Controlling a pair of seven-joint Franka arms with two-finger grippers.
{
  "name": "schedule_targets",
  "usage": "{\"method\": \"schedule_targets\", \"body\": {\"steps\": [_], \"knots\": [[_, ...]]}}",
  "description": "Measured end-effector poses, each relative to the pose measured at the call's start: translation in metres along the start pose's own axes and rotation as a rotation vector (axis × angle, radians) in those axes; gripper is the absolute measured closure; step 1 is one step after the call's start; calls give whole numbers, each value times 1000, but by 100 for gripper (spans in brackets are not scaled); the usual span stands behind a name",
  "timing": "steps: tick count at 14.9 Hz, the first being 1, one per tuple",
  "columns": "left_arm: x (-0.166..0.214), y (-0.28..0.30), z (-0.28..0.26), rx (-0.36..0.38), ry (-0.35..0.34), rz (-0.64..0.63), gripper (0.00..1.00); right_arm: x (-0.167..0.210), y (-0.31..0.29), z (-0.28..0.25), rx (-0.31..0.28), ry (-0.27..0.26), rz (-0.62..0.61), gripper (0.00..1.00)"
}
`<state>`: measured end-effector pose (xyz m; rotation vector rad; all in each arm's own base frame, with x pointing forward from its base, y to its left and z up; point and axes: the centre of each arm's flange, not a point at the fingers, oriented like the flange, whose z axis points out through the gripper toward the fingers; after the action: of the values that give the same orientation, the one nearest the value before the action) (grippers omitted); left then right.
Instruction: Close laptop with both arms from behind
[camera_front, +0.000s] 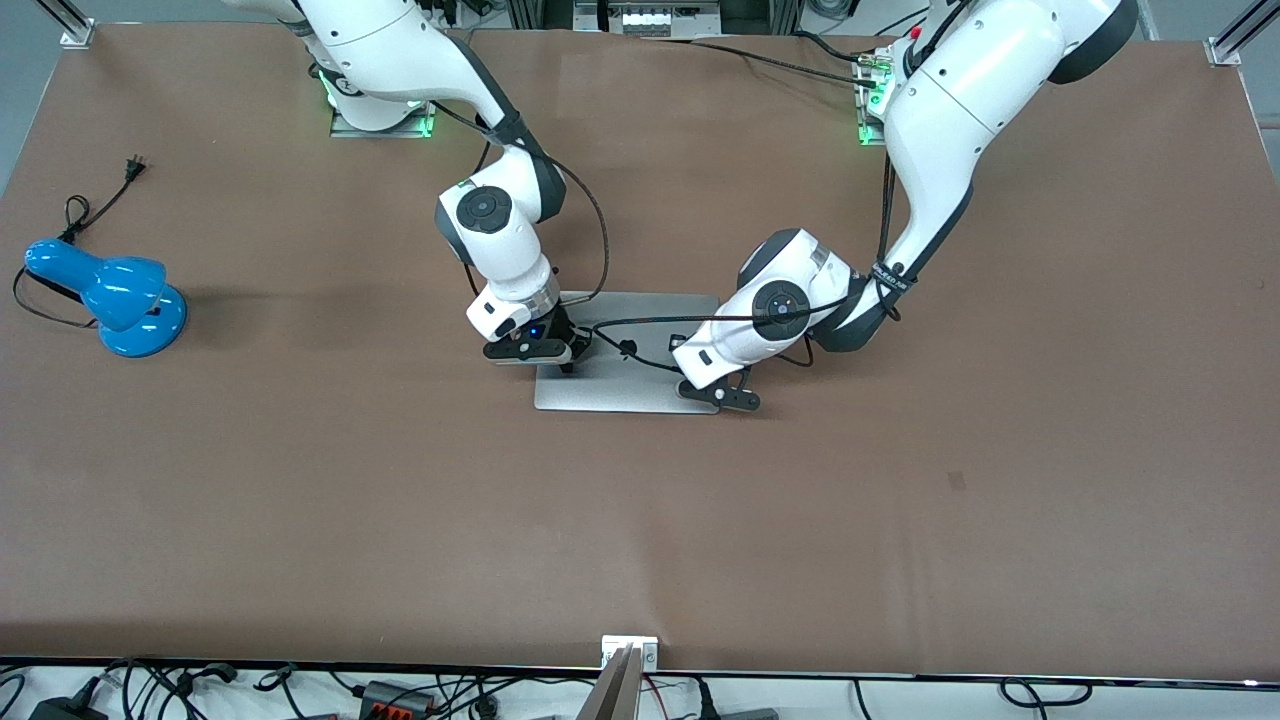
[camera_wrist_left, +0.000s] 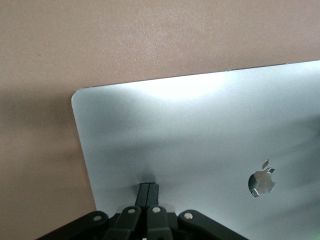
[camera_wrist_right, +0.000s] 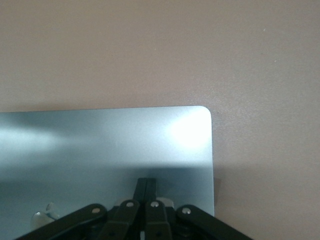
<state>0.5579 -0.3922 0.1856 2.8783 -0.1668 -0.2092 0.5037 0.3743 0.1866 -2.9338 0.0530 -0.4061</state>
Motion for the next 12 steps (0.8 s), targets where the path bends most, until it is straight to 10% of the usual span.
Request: {"method": "schedule_targets", "body": {"steps": [5,12], "knots": [[11,-7,-16,1,28,-16,100,4,-1,-2,-9,-8,0,99],[15,-47,-155,107,33,-62,100,53,-35,-67,-157,-195,3,99]]}}
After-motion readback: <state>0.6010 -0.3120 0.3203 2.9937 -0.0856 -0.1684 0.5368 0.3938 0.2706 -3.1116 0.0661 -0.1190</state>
